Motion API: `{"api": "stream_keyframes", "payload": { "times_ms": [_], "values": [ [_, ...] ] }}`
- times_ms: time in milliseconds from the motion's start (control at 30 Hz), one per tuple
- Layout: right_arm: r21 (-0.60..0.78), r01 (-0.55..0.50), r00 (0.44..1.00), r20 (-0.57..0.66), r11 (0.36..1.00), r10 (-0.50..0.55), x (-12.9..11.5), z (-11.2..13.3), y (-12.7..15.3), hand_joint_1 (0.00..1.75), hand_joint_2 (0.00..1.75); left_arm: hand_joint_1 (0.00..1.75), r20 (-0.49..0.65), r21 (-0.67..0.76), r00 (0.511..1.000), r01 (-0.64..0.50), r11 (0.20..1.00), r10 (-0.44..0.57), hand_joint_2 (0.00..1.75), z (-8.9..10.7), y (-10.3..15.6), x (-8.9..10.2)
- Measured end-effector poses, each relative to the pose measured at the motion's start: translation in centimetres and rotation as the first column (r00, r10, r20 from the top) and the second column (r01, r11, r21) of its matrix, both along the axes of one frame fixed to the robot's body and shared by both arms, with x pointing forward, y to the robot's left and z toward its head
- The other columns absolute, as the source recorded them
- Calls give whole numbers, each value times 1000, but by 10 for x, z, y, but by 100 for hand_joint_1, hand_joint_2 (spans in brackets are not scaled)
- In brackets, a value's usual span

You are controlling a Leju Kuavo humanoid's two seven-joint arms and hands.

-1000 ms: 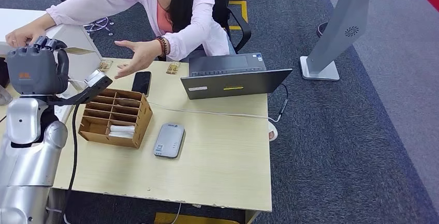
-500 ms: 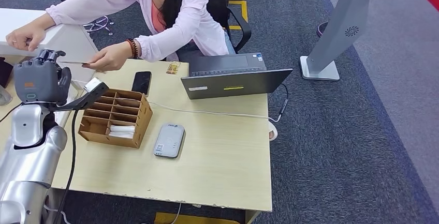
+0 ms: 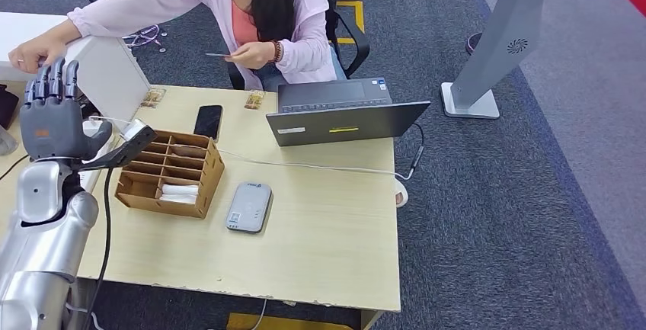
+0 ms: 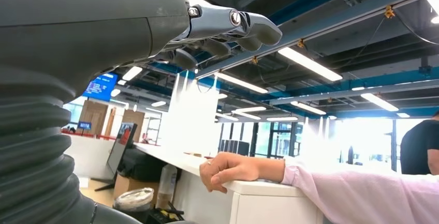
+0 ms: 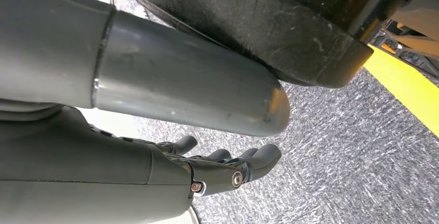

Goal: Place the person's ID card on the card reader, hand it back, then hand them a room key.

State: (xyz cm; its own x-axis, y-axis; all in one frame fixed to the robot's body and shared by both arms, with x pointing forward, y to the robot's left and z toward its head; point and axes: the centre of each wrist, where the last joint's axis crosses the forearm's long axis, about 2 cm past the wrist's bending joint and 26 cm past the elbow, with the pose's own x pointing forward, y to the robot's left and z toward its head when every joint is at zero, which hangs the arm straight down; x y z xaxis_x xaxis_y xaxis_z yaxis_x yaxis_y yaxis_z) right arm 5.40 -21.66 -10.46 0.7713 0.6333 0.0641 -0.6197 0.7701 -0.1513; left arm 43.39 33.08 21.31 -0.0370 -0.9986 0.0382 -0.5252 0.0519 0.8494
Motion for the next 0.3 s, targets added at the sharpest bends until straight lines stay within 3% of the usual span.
{"api": "stream_keyframes", "payload": {
  "times_ms": [133, 200, 233, 267, 300],
  "values": [
    [-1, 12, 1000, 5, 1000, -12, 0, 0, 0, 0, 0, 0, -8, -115, 997, 70, 991, -71, 175, -15, 5, -11],
    [1, 30, 999, 12, 1000, -30, -1, 0, 0, 0, 0, 0, 3, -316, 983, 177, 932, -185, 175, -31, 12, -29],
    [2, 42, 999, 15, 999, -42, -1, 0, 0, 0, 0, 0, 35, -457, 966, 242, 856, -255, 175, -43, 16, -42],
    [4, 53, 998, 15, 999, -53, -2, 0, 1, 0, 0, 0, 85, -591, 946, 299, 749, -312, 131, -56, 21, -59],
    [5, 59, 998, 16, 998, -59, -3, 0, 1, 0, 0, 0, 123, -652, 934, 330, 682, -335, 116, -62, 24, -68]
  ]
}}
